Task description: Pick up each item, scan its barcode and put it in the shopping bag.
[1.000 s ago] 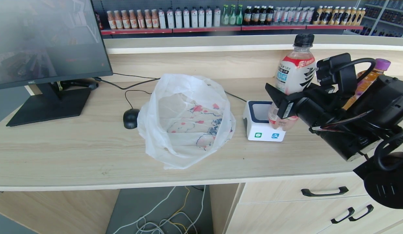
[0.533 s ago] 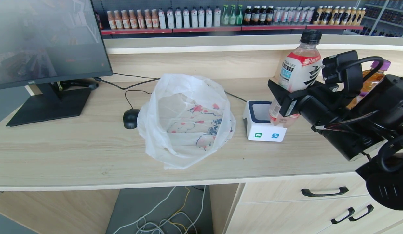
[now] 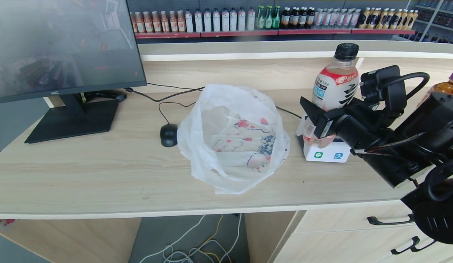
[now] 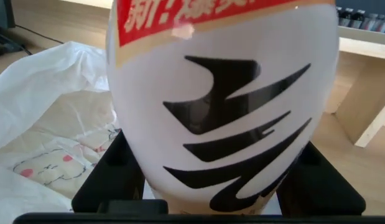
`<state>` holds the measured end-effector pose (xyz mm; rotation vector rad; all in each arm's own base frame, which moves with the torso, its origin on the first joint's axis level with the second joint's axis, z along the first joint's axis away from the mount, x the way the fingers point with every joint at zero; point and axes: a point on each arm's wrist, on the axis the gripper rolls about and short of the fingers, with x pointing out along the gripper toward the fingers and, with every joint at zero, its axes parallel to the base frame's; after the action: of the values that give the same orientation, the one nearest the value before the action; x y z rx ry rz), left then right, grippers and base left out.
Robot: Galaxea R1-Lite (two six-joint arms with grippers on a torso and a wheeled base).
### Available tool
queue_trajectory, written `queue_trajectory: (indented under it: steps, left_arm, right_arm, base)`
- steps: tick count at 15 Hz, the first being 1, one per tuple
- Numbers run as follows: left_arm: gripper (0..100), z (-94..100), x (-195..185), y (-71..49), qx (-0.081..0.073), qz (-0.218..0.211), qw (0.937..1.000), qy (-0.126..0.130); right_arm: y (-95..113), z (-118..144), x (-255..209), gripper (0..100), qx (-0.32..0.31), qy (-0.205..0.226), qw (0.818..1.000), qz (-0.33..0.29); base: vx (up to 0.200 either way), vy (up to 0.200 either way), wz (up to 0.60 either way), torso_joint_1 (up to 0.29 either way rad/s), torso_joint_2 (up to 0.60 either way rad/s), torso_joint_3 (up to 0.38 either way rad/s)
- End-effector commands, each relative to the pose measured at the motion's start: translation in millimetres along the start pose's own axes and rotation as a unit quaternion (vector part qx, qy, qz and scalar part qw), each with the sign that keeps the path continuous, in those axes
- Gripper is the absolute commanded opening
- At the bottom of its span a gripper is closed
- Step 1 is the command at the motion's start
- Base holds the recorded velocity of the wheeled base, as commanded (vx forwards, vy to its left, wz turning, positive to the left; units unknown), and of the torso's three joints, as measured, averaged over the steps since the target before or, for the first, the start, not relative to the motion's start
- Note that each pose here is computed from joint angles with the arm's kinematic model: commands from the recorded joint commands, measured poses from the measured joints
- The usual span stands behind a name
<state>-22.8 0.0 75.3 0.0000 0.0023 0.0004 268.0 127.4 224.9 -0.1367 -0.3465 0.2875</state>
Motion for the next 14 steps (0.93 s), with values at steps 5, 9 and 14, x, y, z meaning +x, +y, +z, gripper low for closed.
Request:
queue_trajectory:
  steps: [5, 9, 14]
  left_arm:
    - [100, 0.1, 0.1, 0.0, 0.002, 0.000, 1.0000, 0.000]
    - [100, 0.1, 0.1, 0.0, 0.002, 0.000, 1.0000, 0.000]
    - [100, 0.0, 0.0, 0.0, 0.002, 0.000, 1.0000, 0.000]
  right_arm:
    - [2.9, -7.1, -3.5, 0, -0.002, 0.014, 1.000, 0.005]
    - [3.9, -7.4, -3.4, 0, -0.002, 0.015, 1.000, 0.006]
    - [6.7, -11.8, 9.2, 0, 0.000, 0.008, 1.000, 0.006]
  base:
    - [0.000, 0.120, 0.00, 0.002, 0.00, 0.003]
    - [0.000, 0.000, 0.00, 0.000, 0.00, 0.000]
    - [0.000, 0.000, 0.00, 0.000, 0.00, 0.000]
